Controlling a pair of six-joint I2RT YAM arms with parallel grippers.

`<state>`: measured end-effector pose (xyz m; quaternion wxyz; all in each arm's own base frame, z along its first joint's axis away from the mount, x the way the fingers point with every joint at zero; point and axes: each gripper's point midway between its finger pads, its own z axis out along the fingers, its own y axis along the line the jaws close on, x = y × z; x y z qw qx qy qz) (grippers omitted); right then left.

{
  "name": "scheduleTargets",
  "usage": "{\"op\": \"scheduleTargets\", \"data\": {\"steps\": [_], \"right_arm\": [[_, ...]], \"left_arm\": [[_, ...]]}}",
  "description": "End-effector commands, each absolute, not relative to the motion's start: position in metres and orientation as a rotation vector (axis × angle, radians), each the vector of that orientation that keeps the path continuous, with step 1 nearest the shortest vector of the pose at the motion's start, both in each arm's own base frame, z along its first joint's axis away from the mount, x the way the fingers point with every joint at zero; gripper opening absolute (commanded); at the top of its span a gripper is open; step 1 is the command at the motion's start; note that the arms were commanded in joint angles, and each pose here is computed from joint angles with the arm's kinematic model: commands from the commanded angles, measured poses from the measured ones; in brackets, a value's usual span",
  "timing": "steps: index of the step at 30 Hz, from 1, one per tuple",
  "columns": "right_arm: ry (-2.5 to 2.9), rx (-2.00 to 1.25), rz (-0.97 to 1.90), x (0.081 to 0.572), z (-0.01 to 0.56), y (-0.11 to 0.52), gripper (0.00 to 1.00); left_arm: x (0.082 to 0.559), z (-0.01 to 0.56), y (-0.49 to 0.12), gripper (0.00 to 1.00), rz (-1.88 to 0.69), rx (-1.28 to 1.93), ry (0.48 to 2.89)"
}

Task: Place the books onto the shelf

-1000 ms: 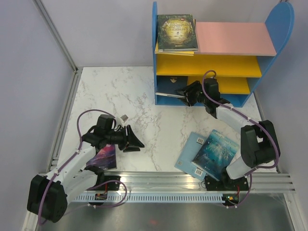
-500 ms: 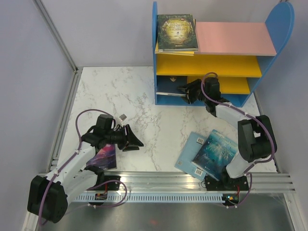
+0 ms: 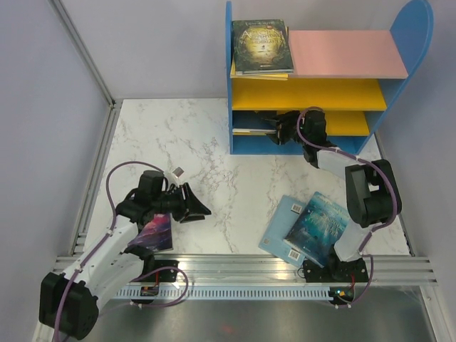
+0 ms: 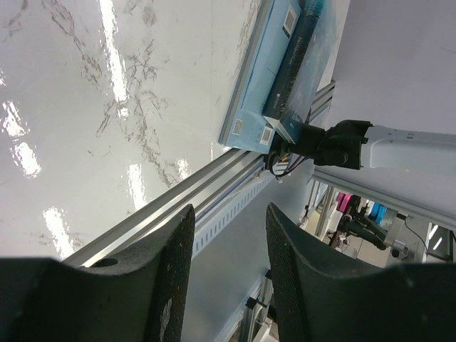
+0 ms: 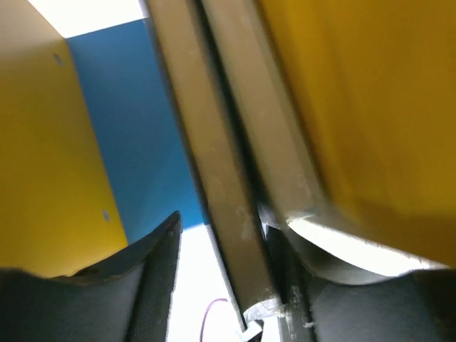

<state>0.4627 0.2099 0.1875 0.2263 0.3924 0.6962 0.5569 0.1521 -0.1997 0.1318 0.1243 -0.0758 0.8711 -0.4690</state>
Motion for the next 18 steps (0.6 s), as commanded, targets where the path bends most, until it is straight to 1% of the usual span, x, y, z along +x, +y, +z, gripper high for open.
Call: {"op": "scheduleTargets", "data": {"steps": [1, 2, 4, 5, 8, 9, 18], "right_arm": [[1.816, 1.028, 1.580, 0.487, 0.207, 0.203, 0.59], [1.824, 1.026, 1.580, 0.486, 0.205, 0.203, 0.65], [1.830, 0.998, 1.596, 0.481, 0.208, 0.205, 0.69], [1.839, 0.996, 1.597, 0.478, 0.205, 0.205, 0.78], [1.863, 0.973, 1.586, 0.466, 0.202, 0.204, 0.82], [1.876, 0.955, 1.576, 0.462, 0.200, 0.203, 0.98], [1.978, 0.903, 1.501, 0.415, 0.192, 0.197, 0.98]], "left_arm": [[0.153, 0.132, -0.196, 0.49, -1.344, -0.273, 2.535], [0.153, 0.131, -0.196, 0.49, -1.342, -0.275, 2.536], [0.152, 0.131, -0.196, 0.49, -1.342, -0.276, 2.538], [0.152, 0.130, -0.196, 0.49, -1.343, -0.278, 2.543], [0.151, 0.129, -0.195, 0.49, -1.339, -0.277, 2.545], [0.151, 0.129, -0.195, 0.49, -1.339, -0.275, 2.545], [0.157, 0.131, -0.191, 0.48, -1.273, -0.250, 2.564]]}}
